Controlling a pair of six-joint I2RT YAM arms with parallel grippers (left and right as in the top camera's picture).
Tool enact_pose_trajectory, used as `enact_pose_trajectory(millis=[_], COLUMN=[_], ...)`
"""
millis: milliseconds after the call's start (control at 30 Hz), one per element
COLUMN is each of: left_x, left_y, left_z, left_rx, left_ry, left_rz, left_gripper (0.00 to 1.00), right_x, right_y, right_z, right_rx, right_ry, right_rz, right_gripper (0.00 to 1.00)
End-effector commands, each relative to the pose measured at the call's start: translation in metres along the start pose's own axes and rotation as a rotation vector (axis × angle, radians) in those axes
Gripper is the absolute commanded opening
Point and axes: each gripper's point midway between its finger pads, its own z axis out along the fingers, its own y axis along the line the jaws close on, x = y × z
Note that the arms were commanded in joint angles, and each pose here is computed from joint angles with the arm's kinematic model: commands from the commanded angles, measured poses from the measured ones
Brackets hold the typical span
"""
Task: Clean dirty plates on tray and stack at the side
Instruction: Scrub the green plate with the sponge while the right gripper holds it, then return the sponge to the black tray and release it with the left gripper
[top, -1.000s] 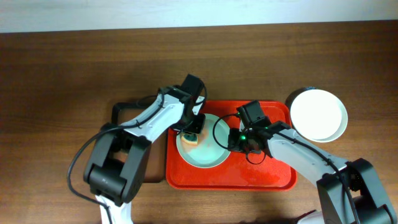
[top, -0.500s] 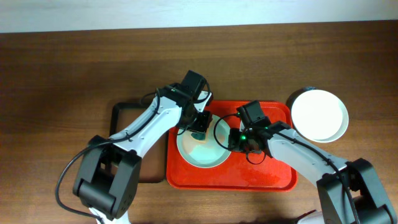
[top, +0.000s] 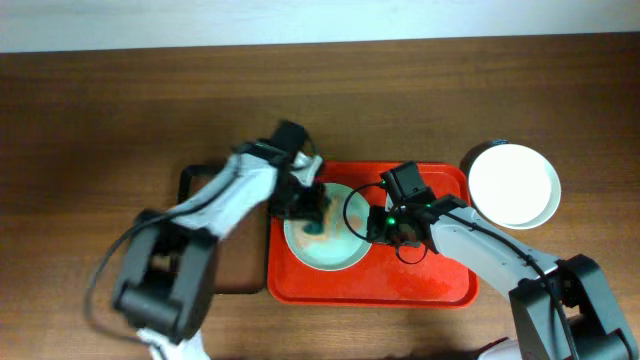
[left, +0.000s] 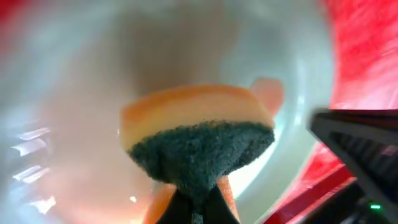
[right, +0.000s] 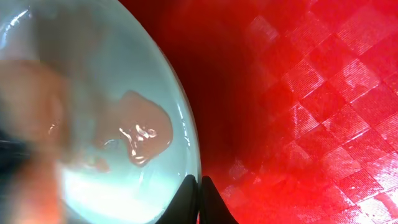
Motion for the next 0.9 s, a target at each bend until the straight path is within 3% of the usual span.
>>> enact_pose_trajectory(millis=[0,100,167,400,867], left_x=[-0.022,-0.014,-0.007,0.010,0.017], left_y=[0.021,0.078,0.105,0.141,0.103], left_z=[-0.102,-0.135,-0.130,-0.061,-0.029], left_rx=[-0.075,-0.301,-0.416,-0.441,-0.253], left_ry=[-0.273,-0.320,-0.287,-0.084,0.003], left_rz=[-0.019,-0.129,-0.166,-0.212,-0.121], left_gripper=[0.00,0.00,0.00,0.00,0.00], right_x=[0.005,0.005,0.005,0.005,0.005], right_y=[0.001,0.001,0.001,0.001,0.001], right_z=[0.004,0.004,0.004,0.004,0.004], right_rx=[0.000,0.000,0.000,0.000,0.002], right_ry=[0.016,0.016,0.016,0.016,0.015], right_rz=[-0.017,-0.017,-0.017,-0.016,-0.016], right_gripper=[0.04,0.04,0.04,0.04,0.04])
